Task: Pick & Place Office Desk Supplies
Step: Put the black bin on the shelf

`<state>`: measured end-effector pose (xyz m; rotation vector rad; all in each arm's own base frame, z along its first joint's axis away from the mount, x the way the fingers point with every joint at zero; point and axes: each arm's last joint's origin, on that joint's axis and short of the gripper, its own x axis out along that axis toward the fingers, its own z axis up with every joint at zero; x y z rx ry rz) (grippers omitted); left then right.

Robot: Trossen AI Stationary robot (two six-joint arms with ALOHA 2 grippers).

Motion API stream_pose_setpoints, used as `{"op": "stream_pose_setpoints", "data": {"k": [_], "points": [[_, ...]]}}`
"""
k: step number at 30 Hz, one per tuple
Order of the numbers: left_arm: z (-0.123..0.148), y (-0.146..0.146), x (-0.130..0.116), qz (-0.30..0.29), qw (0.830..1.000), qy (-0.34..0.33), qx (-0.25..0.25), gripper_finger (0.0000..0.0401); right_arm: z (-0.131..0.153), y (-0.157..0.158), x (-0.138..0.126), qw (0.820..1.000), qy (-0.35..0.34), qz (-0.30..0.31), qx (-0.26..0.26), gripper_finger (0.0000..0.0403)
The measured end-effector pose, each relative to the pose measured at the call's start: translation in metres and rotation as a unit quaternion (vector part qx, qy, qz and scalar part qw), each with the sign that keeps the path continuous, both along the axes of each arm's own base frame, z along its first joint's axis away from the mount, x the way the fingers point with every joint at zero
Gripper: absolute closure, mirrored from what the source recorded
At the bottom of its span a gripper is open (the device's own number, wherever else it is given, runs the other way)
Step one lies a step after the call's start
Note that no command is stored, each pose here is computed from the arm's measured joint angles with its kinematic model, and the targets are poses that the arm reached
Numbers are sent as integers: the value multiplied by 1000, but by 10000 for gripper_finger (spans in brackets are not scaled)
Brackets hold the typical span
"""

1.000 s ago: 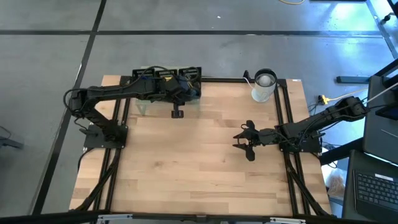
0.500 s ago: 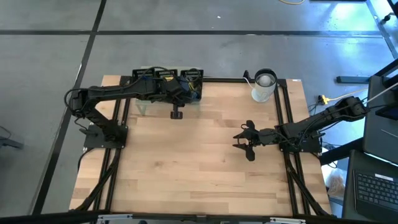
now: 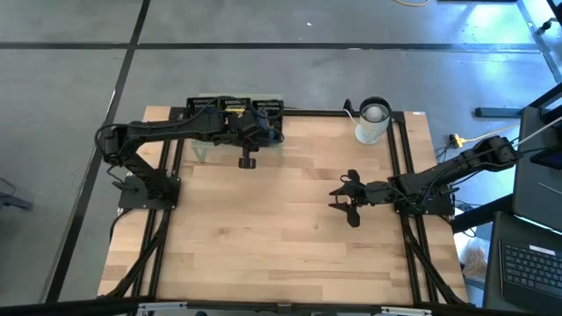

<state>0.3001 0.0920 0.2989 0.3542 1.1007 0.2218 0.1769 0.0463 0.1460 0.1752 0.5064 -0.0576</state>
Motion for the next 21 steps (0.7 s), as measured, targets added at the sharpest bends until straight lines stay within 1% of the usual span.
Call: {"op": "stream_pose_setpoints", "data": {"k": [9, 21], "points": [[0, 0, 0, 2, 1000, -2, 2, 396, 0, 0, 0, 1000, 0, 0, 0, 209], [1, 1, 0, 8, 1000, -1, 13, 362, 0, 0, 0, 1000, 0, 0, 0, 209]]}}
